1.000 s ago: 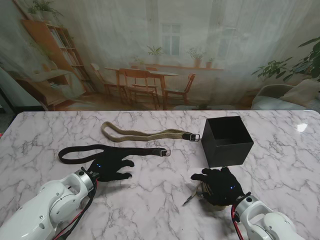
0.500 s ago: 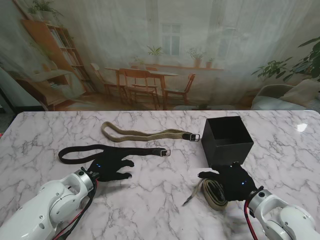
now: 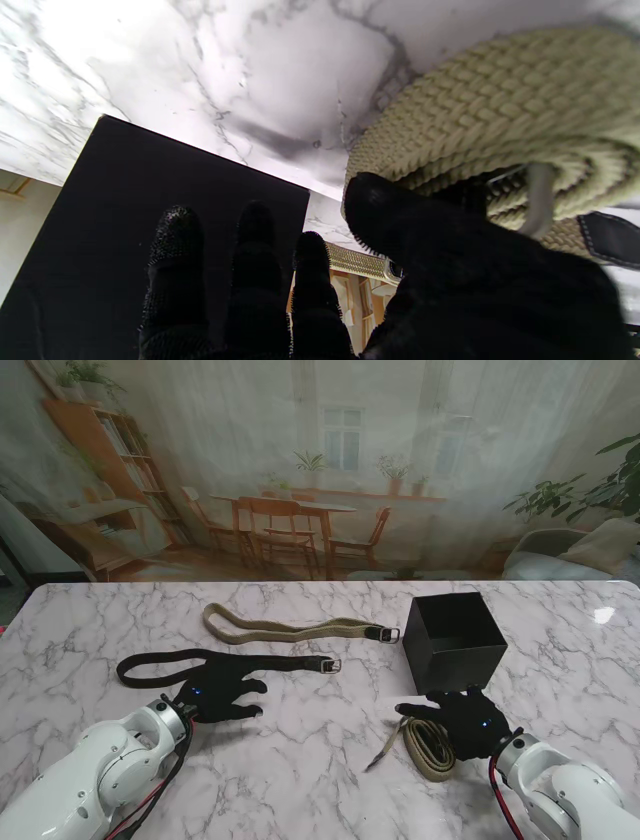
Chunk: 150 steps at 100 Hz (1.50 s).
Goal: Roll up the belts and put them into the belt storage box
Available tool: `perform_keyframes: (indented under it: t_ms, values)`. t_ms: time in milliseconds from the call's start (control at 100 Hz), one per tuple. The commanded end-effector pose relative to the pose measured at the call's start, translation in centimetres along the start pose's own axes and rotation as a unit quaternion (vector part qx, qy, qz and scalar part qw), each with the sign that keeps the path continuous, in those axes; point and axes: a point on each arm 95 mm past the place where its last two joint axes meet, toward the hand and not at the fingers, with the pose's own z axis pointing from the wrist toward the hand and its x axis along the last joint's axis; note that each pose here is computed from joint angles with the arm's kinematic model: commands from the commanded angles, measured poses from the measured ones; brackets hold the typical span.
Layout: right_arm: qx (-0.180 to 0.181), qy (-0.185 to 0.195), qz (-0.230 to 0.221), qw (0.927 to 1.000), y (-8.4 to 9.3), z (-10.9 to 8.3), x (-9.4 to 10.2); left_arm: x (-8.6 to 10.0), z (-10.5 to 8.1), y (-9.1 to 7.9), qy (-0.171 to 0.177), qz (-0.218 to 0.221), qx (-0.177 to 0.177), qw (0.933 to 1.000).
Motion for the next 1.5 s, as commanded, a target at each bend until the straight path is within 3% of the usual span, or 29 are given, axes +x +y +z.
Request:
perform_keyframes:
  t_ms: [0, 430, 880, 1220, 1490]
  values:
    - [0.006, 0.002, -0.010, 0.9999, -0.1, 0.2, 0.0, 0.1, -0.1, 0.2, -0.002, 0.000, -0.005, 1.0000]
    - [0.019, 0.025, -0.028, 0.9991, 0.0, 1.6, 0.4, 0.0, -0.1, 0.3, -0.001, -0.001, -0.003, 1.0000]
    - [-0.013, 0.043, 0.008, 0.9989, -0.3, 3.0, 1.1, 0.0, 0.0, 0.3, 0.000, -0.001, -0.003, 1.0000]
    - [0.013, 0.043, 0.022, 0.9988, -0.1, 2.9, 1.4, 0.0, 0.0, 0.3, 0.000, -0.001, -0.002, 1.0000]
    - [0.036, 0.063, 0.039, 0.9966, 0.6, 3.4, 1.8, 0.1, 0.0, 0.3, 0.000, -0.002, -0.001, 1.0000]
